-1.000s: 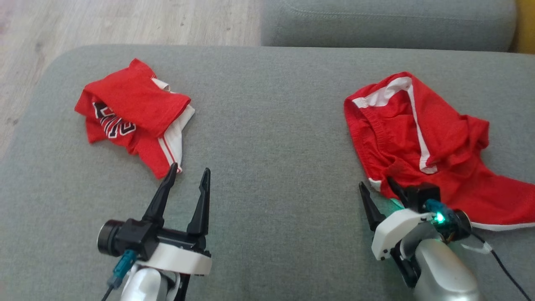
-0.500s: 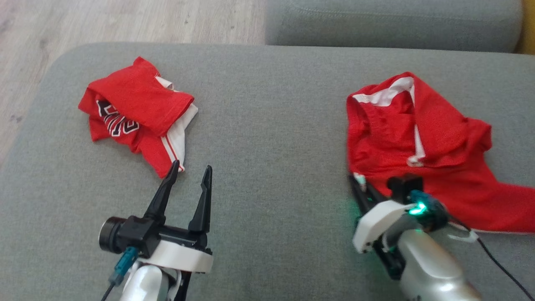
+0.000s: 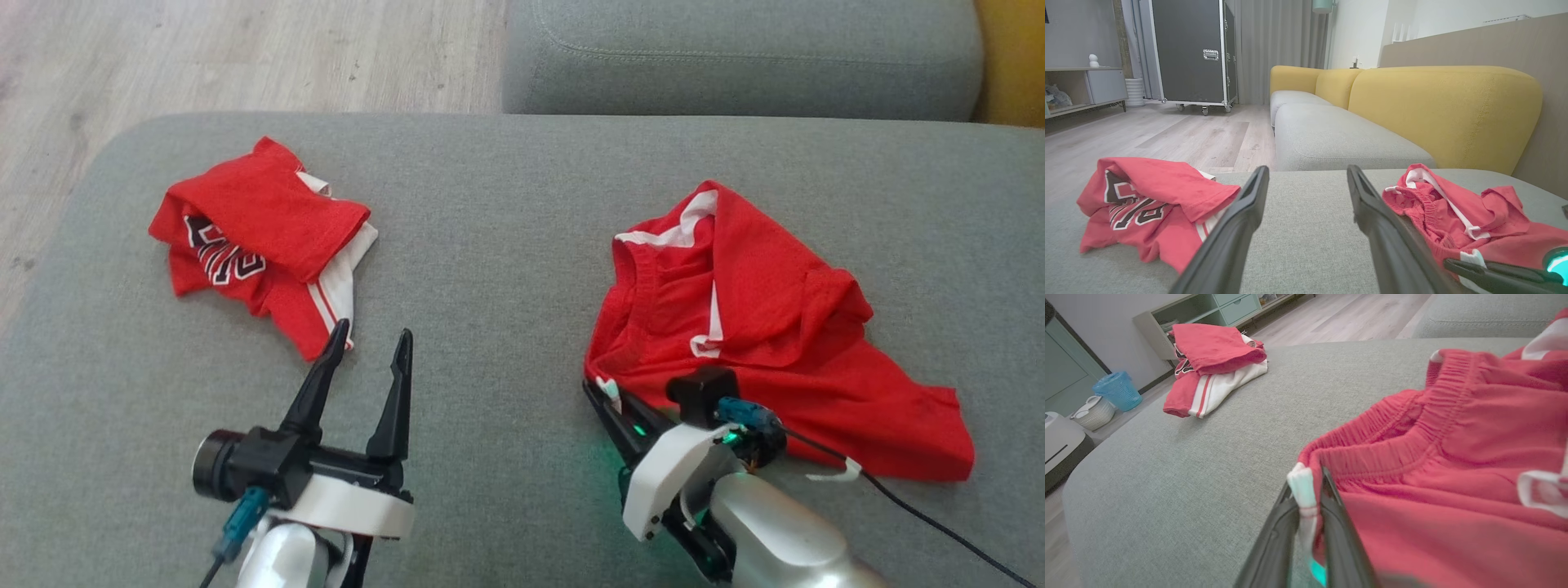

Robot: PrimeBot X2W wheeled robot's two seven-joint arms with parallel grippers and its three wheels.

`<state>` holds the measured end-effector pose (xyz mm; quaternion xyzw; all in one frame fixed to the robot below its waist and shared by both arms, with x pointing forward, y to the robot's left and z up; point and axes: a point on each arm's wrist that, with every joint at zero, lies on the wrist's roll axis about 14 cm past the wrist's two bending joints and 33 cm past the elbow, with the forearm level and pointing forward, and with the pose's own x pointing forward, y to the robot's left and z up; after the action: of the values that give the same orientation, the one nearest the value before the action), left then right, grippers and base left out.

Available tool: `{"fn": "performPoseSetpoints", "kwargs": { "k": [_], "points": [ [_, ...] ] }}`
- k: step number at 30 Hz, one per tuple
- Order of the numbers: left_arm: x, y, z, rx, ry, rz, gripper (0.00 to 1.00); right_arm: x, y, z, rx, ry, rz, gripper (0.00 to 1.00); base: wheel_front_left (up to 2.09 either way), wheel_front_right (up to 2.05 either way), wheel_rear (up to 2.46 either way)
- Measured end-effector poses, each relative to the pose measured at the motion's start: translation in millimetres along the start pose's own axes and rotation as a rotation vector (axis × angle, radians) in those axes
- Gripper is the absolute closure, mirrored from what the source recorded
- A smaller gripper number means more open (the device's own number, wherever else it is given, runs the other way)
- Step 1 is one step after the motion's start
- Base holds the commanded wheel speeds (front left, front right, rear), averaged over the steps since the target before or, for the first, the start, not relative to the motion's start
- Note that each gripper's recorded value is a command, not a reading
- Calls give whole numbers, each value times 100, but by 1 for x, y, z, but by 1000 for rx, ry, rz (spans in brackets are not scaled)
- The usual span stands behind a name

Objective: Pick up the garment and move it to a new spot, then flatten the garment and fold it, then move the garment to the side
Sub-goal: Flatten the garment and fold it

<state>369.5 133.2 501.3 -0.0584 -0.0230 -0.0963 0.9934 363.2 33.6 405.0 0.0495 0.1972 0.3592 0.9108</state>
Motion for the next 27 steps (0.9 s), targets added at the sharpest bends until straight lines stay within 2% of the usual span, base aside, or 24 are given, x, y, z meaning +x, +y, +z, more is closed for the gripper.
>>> {"fn": "performPoseSetpoints", "kwargs": {
  "k": [4, 10, 14, 18, 20, 23, 27],
  "points": [
    [0, -1, 0, -1, -2, -3, 0, -3, -7, -1, 5, 0, -25, 0, 0, 0, 0],
    [2, -7, 4, -1, -13, -19, 0, -10, -30, 21, 21, -75, -101, 0, 0, 0, 0],
    [3, -12, 3, -6, -13, -34, 0, -30, -67, 56, -1, -195, -201, 0, 0, 0, 0],
    [8, -21, 6, -7, -25, -63, 0, -72, -117, 84, -29, -321, -369, 0, 0, 0, 0],
    [11, -26, 7, -7, -28, -75, 0, -96, -134, 76, -21, -338, -455, 0, 0, 0, 0],
    [14, -32, 6, -11, -25, -95, 0, -122, -144, 38, 12, -283, -548, 0, 0, 0, 0],
    [17, -36, 3, -21, -16, -108, 0, -130, -136, 9, 49, -237, -578, 0, 0, 0, 0]
  ]
}}
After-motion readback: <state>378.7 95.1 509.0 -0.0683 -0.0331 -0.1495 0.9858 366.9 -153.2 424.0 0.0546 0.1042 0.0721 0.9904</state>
